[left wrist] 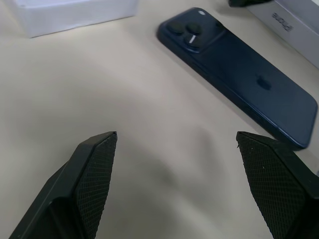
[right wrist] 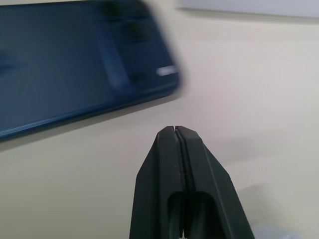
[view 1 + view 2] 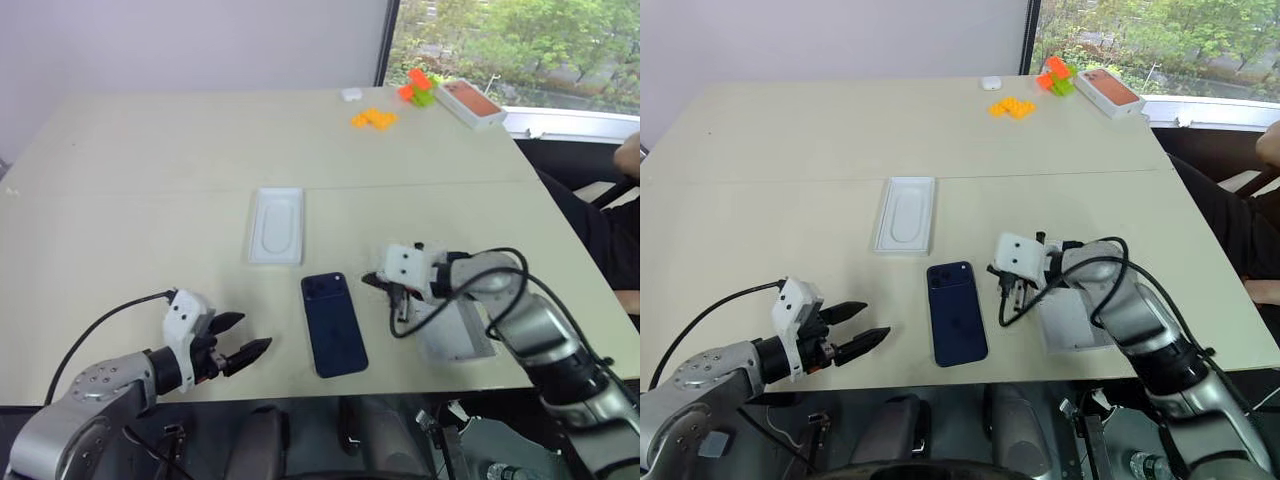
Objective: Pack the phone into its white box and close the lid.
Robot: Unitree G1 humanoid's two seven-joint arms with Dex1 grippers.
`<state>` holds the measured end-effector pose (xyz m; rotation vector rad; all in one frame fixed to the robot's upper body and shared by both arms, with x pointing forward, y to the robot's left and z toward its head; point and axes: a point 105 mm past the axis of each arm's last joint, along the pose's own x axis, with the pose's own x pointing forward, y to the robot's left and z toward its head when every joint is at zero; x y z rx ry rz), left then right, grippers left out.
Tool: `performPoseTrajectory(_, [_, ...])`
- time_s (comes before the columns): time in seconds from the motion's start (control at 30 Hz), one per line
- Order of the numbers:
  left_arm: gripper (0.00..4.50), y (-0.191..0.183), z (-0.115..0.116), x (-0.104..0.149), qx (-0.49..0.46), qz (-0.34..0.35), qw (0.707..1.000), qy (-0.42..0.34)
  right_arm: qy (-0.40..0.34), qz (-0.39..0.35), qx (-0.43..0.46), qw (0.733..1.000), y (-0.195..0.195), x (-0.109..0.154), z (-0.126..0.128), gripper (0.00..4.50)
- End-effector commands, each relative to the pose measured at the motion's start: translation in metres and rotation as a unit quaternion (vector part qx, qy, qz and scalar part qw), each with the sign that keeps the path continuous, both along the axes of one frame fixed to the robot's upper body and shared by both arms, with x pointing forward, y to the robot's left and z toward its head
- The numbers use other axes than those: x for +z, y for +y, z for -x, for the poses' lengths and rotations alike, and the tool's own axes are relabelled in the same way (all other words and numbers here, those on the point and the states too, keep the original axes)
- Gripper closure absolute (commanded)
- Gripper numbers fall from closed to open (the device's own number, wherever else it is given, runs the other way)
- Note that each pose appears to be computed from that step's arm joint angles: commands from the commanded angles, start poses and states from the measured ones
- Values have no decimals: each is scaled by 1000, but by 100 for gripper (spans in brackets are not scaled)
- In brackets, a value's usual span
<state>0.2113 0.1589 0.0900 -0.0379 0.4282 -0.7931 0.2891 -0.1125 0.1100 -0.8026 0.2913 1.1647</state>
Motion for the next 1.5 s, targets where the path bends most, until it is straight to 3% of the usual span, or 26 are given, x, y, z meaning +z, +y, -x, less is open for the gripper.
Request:
performPoseTrajectory(0.03, [22, -7, 4, 8, -14, 38, 999, 18, -12, 8, 31, 999, 6, 6, 10, 450])
performPoseTrajectory(0.2, [22, -29, 12, 8, -30, 59, 995, 69, -8, 34, 51, 998, 7, -7, 15, 450])
performPoseTrajectory(0.33, [22, -33, 7, 3, 2, 78, 991, 109, -2, 32, 62, 998, 13, -11, 18, 450])
performPoseTrajectory(0.63, [22, -47, 6, -16, 39, 123, 958, 255, 8, 11, 84, 996, 34, -15, 27, 450])
performPoseTrajectory(1.13, [22, -64, 5, -12, 66, 176, 922, 338, 17, -9, 104, 994, 48, -11, 27, 450])
performPoseTrajectory(1.5, [22, -69, -3, -11, 109, 204, 907, 352, 40, -31, 127, 991, 58, -7, 34, 450])
